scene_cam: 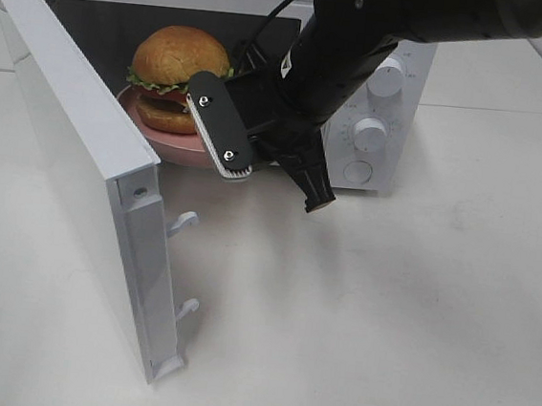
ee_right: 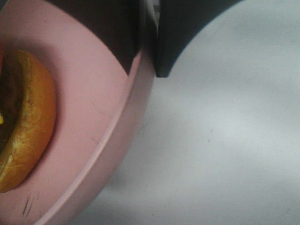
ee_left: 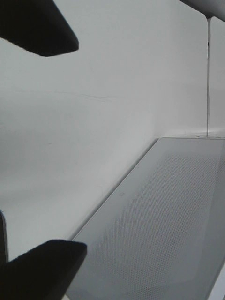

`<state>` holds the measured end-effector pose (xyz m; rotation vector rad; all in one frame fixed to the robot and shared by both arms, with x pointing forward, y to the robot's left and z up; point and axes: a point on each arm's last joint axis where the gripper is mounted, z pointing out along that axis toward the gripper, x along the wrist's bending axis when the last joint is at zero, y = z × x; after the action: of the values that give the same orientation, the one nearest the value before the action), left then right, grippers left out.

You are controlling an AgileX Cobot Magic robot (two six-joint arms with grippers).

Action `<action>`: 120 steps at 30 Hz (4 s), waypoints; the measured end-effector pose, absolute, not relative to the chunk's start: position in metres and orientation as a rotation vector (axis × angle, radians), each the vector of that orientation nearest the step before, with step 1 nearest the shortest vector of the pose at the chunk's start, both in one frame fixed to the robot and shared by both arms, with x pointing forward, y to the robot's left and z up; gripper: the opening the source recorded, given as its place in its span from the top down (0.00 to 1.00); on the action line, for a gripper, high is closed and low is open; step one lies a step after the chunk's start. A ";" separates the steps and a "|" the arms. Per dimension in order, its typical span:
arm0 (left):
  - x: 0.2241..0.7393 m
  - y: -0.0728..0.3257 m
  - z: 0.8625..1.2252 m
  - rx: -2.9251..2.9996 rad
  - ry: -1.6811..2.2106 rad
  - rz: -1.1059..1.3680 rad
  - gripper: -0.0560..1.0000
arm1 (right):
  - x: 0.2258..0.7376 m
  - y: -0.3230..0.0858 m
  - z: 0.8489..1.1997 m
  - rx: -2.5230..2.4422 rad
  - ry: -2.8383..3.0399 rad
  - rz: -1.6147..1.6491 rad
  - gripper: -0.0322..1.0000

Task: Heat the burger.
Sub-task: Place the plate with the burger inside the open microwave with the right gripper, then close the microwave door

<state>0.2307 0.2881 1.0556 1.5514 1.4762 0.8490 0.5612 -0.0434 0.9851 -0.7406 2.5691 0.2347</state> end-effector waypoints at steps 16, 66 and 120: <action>0.231 0.288 1.056 1.551 1.476 0.849 0.01 | 0.596 -0.023 0.976 -0.638 2.542 0.195 0.89; 0.231 0.288 1.056 1.551 1.476 0.849 0.01 | 0.674 0.008 0.935 -0.413 2.409 0.230 0.55; 0.231 0.288 1.056 1.551 1.476 0.849 0.01 | 0.586 -0.051 0.983 -0.269 2.422 0.369 0.30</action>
<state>0.2307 0.2881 1.0556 1.5514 1.4762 0.8490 0.5863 -0.0506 0.9835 -0.2690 2.4219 0.3689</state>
